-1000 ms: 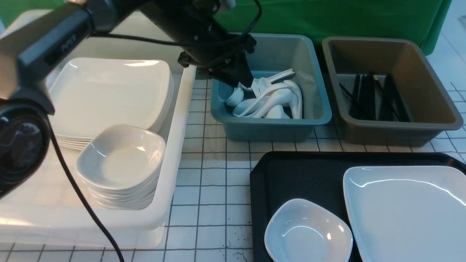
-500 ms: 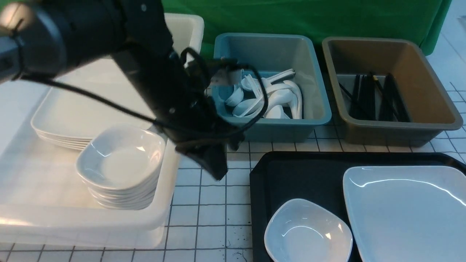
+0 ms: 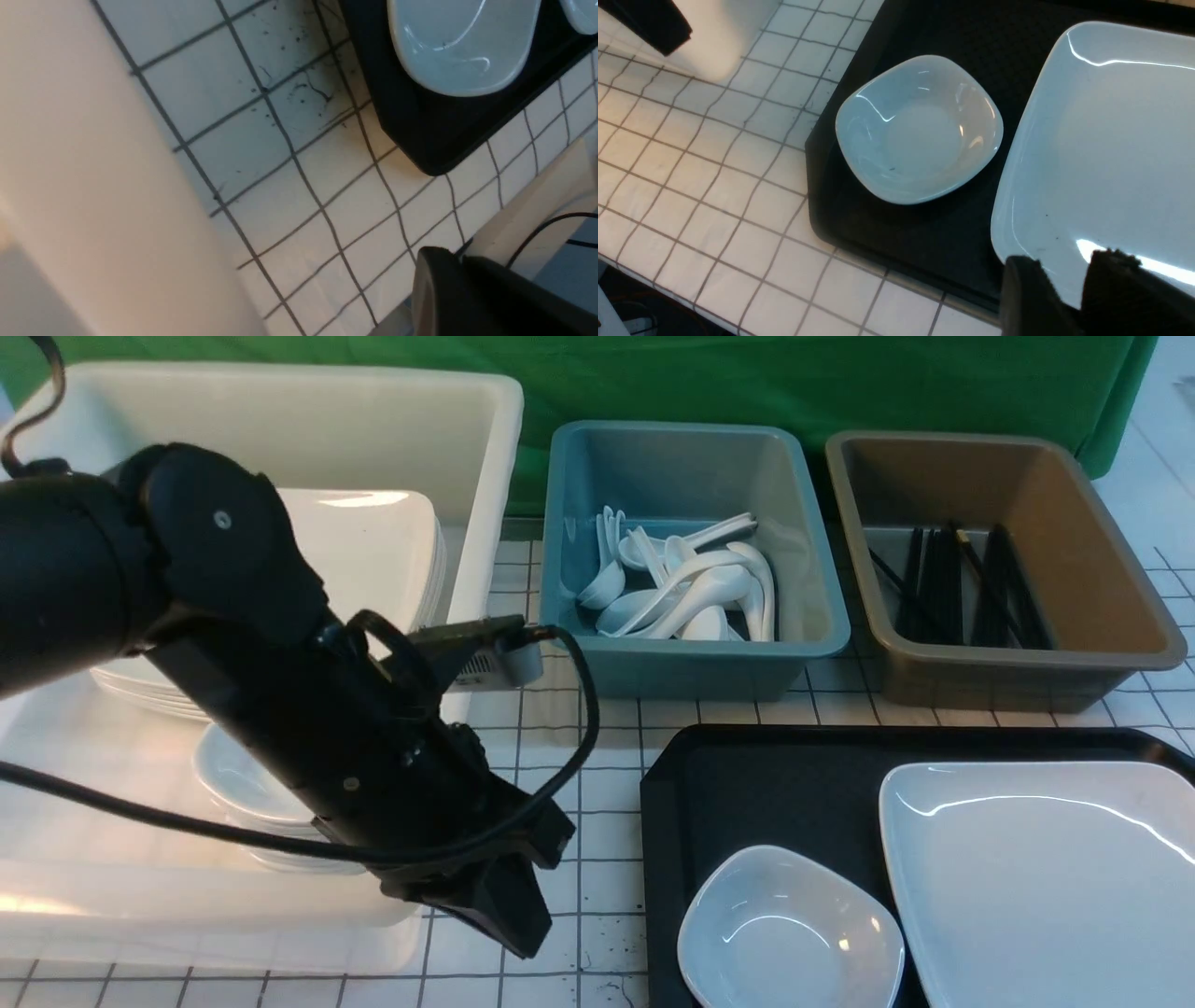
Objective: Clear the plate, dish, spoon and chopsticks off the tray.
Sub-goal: Use the left arm to grab a small plate from the dinner plate
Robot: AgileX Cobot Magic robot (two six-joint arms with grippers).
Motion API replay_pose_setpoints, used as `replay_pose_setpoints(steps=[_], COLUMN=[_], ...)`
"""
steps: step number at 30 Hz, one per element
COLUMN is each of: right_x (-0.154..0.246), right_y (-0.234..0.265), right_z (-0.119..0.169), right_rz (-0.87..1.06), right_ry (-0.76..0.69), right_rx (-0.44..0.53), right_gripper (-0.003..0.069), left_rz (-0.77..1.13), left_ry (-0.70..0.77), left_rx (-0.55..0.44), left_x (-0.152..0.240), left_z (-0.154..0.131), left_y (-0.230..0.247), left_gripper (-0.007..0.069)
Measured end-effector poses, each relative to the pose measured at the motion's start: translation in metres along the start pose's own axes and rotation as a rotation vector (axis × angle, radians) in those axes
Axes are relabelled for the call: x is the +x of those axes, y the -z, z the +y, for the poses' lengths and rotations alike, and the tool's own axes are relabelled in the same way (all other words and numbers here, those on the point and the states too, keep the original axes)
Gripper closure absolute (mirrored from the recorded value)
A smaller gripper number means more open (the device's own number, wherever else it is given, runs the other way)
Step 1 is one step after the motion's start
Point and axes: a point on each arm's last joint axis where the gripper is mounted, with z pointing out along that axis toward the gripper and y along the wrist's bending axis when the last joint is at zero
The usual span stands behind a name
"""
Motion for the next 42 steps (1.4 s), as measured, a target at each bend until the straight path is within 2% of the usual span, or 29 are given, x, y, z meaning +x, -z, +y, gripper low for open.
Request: replay_pose_setpoints(steps=[1,2,3,4,9,14,22,27,33,42], right_x=[0.0,0.0,0.0,0.0,0.0,0.001,0.001,0.001,0.001,0.001], right_y=[0.0,0.0,0.0,0.0,0.0,0.0,0.0,0.0,0.0,0.0], right_z=[0.0,0.0,0.0,0.0,0.0,0.0,0.0,0.0,0.0,0.0], right_rz=[0.0,0.0,0.0,0.0,0.001,0.008,0.009,0.009,0.009,0.009], right_ry=[-0.001,-0.012,-0.012,-0.026,-0.047,-0.05,-0.052,-0.076,-0.095,-0.095], right_rx=[0.0,-0.001,-0.001,-0.001,-0.002,-0.002,-0.002,-0.002,-0.003,-0.003], right_gripper=[0.0419,0.0419,0.0419,0.0419,0.0419,0.0419,0.0419,0.0419,0.0419,0.0419], left_rz=[0.002,0.006,0.007,0.009,-0.052,-0.086,-0.139,-0.201,-0.138,0.009], left_ry=[-0.003,-0.018,-0.021,-0.047,-0.177,-0.281,-0.323,-0.255,-0.156,-0.144], left_rx=[0.003,0.013,0.015,0.021,0.017,0.015,-0.026,-0.009,0.024,0.0], left_x=[0.0,0.002,0.002,0.003,0.005,0.008,0.004,-0.005,-0.015,-0.04], left_z=[-0.001,-0.008,-0.008,-0.017,-0.048,-0.068,-0.067,-0.067,-0.06,-0.05], left_y=[0.0,-0.003,-0.003,-0.008,-0.025,-0.036,-0.036,-0.042,-0.072,-0.117], left_gripper=[0.0527,0.0485,0.0485,0.0433,0.0301,0.0234,0.0224,0.0222,0.0221,0.0221])
